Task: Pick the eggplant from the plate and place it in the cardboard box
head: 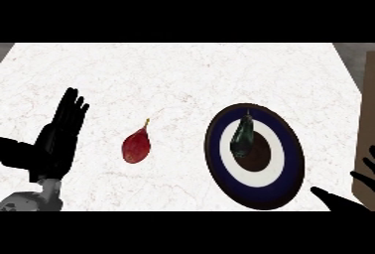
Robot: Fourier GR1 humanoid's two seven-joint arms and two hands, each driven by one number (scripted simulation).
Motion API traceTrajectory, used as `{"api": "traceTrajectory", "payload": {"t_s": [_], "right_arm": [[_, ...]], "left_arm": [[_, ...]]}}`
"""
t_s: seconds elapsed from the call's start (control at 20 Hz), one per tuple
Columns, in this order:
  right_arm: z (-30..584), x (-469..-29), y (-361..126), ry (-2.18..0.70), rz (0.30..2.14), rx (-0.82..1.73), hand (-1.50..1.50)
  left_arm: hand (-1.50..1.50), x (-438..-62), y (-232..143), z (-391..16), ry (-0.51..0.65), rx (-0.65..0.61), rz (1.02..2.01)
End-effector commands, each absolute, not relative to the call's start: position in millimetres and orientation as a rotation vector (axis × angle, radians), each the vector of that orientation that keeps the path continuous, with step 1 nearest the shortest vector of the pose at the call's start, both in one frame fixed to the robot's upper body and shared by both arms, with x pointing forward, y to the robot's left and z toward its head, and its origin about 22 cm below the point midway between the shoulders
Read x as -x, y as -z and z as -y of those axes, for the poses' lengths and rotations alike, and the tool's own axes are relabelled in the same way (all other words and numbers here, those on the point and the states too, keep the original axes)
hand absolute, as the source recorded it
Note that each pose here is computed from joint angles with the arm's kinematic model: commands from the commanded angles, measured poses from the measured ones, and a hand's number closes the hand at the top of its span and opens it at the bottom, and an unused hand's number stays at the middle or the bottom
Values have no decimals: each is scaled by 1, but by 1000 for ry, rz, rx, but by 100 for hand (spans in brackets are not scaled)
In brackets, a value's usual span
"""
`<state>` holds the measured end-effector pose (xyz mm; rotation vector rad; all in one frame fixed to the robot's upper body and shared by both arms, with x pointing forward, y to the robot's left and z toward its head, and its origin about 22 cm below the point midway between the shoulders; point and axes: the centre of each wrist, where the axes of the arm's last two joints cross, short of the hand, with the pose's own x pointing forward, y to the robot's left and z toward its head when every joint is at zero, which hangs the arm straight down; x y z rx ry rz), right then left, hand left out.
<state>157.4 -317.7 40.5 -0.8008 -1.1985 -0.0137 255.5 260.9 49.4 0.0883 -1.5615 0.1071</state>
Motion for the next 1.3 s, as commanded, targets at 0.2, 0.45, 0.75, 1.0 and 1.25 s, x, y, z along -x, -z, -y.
{"api": "traceTrajectory", "payload": {"t_s": [0.2, 0.45, 0.75, 1.0, 1.25], "right_arm": [[281, -179, -108, 2, 945, 611, -150], [243, -208, -141, 13, 936, 562, -150], [236, -252, -141, -29, 819, 599, -150], [218, -259, -137, -5, 808, 545, -150], [190, -267, -121, -17, 804, 545, -150]], "left_arm": [[0, -261, -56, -250, -81, -47, 1565], [0, -267, -55, -263, -105, -90, 1555], [0, -259, -57, -245, -76, -58, 1548], [0, -258, -58, -253, -102, -66, 1558], [0, -265, -65, -239, -90, -61, 1542]]}}
